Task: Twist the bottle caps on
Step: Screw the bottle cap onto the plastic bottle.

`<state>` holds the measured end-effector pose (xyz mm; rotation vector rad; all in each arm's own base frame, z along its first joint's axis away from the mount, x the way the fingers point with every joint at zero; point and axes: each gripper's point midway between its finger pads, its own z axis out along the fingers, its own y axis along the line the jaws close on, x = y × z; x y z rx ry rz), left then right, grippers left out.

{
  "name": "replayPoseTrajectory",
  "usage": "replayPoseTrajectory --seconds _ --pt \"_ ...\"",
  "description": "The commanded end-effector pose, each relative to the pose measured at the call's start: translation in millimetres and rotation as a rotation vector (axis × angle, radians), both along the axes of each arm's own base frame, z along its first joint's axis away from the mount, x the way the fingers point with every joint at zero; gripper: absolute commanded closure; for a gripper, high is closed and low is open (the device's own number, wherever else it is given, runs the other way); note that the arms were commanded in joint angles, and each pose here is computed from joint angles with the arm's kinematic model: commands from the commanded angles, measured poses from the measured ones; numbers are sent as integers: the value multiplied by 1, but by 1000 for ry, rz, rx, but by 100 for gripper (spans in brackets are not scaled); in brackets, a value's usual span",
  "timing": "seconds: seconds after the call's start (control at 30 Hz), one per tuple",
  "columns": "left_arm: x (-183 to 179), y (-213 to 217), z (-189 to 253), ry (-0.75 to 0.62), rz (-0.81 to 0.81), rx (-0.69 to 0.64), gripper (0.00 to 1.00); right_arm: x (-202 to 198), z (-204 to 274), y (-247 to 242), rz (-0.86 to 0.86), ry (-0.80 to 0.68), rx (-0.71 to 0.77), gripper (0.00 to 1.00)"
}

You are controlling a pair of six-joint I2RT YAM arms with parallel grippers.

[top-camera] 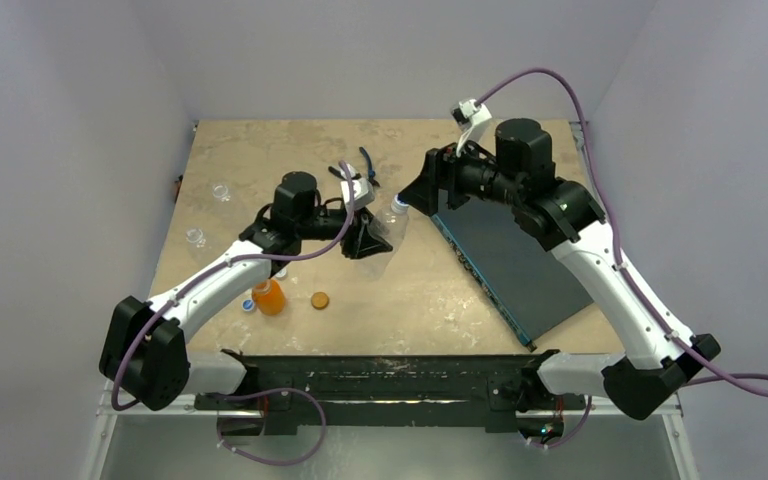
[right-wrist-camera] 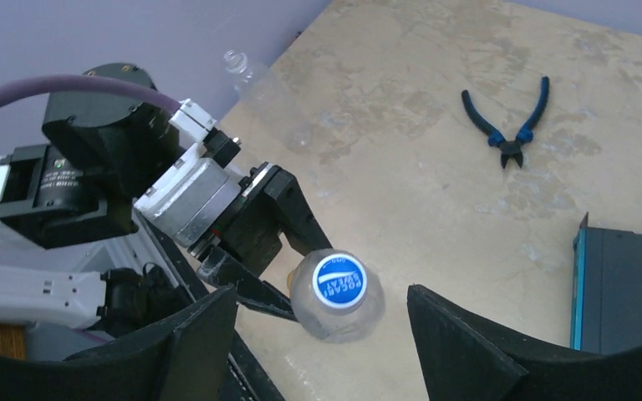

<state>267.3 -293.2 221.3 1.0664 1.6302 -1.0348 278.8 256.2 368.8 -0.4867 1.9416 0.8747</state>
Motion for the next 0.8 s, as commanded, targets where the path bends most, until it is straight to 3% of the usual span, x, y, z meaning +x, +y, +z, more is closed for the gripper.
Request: replayPoseTrajectory --seconds 0.0,0.33,0.67,0.77 --pt "-43 -9 40 -14 -261 -122 100 -21 -5 9 183 -59 -27 25" --pt "-60 -8 40 50 -344 -142 100 -46 -17 28 357 -41 -35 40" --pt "-60 -9 41 50 -350 -147 100 -48 -30 31 363 -11 -65 49" --pt "-59 -9 41 53 -347 -147 100 -46 -31 30 348 -13 -71 56"
